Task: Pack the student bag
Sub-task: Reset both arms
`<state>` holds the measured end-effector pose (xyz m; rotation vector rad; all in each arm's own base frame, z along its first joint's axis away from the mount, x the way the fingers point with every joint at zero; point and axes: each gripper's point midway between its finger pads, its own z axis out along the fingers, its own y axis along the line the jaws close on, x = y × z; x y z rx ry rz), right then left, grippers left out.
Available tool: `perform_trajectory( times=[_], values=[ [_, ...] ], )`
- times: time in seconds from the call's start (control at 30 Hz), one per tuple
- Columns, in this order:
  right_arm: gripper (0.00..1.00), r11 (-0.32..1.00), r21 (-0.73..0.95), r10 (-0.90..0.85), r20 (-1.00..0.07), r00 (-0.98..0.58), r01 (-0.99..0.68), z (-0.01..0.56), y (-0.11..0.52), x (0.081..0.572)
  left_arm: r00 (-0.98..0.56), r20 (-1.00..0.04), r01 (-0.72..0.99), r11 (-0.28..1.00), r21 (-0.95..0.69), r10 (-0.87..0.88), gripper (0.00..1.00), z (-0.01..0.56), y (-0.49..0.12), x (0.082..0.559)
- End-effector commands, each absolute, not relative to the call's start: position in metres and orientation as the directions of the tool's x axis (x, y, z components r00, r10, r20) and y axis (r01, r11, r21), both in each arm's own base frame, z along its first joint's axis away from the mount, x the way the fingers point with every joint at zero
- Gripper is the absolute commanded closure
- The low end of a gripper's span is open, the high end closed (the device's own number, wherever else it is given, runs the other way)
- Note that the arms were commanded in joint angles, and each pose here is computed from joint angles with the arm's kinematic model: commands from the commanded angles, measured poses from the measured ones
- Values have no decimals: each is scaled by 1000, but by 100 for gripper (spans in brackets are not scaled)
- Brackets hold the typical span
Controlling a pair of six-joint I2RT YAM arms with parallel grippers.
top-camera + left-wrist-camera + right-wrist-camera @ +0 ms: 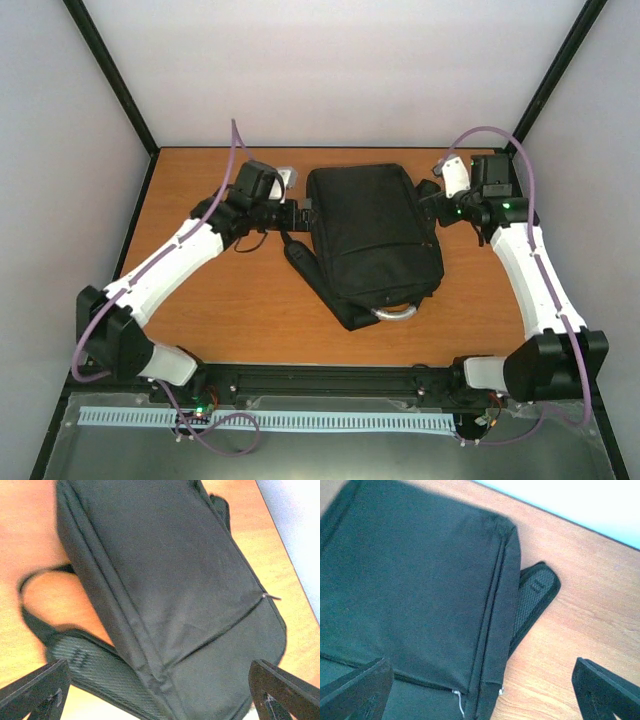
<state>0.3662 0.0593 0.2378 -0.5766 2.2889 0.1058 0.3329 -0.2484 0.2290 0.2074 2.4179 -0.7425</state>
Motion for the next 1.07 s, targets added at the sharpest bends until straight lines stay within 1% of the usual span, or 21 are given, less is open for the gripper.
perform_trajectory(
  times=[0.0,0.1,0.2,0.37,0.47,0.57,0.77,1.03],
  values=[
    [0,938,-66,-247,-818,-520,-340,297,56,373,-723,-689,292,926,-240,50,0,268,-202,333],
    [0,956,5,-154,-841,-519,-292,307,57,375,-674,-737,254,954,-158,57,0,282,-183,337],
    [0,971,25,-100,-859,-502,-237,305,51,375,-632,-773,166,983,-77,46,0,282,-158,340],
    [0,967,-12,-112,-915,-387,-254,304,52,363,-571,-821,13,1000,5,11,0,281,-118,334],
    [0,970,-17,-106,-928,-356,-244,289,50,358,-505,-862,-88,996,12,-34,0,288,-93,328],
    [0,976,-19,-96,-930,-354,-217,277,45,356,-490,-871,-167,985,39,-49,0,275,-74,320],
    [0,976,-31,-103,-938,-332,-215,278,44,350,-458,-889,-168,983,71,-14,0,262,-66,315],
    [0,975,-42,-116,-933,-342,-216,278,43,348,-484,-875,-104,993,61,3,0,263,-77,314]
  ],
)
